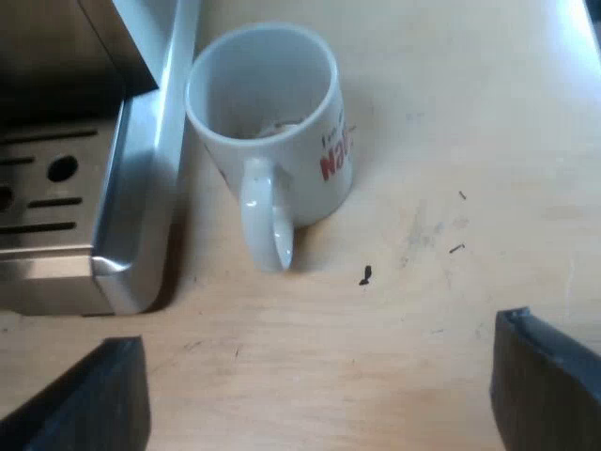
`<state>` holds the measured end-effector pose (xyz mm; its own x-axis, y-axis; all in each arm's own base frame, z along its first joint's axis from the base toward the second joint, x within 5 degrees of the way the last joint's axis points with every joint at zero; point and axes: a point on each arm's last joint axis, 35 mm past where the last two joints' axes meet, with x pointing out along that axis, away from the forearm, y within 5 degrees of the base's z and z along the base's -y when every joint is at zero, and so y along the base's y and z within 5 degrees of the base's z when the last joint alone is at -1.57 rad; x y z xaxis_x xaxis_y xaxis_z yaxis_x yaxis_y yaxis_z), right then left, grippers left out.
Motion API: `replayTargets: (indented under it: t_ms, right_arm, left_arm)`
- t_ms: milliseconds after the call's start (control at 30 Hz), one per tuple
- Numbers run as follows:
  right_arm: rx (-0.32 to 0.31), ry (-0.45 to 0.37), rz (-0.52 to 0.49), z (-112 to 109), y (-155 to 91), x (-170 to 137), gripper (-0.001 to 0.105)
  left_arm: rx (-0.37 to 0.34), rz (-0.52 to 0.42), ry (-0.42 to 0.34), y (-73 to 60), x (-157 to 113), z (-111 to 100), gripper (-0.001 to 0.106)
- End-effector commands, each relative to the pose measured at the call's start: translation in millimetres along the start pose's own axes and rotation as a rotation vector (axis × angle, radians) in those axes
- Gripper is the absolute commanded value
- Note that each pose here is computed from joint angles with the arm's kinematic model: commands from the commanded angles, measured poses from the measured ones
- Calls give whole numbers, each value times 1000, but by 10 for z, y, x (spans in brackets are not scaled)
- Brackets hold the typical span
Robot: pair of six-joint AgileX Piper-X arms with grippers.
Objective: Place mug into machine
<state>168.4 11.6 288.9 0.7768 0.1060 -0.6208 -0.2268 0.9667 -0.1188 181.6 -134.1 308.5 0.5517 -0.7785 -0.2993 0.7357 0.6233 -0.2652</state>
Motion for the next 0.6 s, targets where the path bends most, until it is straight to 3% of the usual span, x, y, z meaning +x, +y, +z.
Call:
replayTargets:
  t_ms: [33,200,367,600]
  right_arm:
    - [18,-33,27,-83,26,103,75]
    - [-26,-69,57,-265,167,282,72]
    - [-66,-137,-35,-475,333,447,72]
    - [20,-251,-73,-763,432,576,72]
  left_arm:
    - [0,-8,-26,-21,-11,50,69]
    - [0,-8,-26,-21,-11,50,69]
    - [0,-8,-26,-21,-11,50,69]
    - [0,-8,-26,-21,-11,50,69]
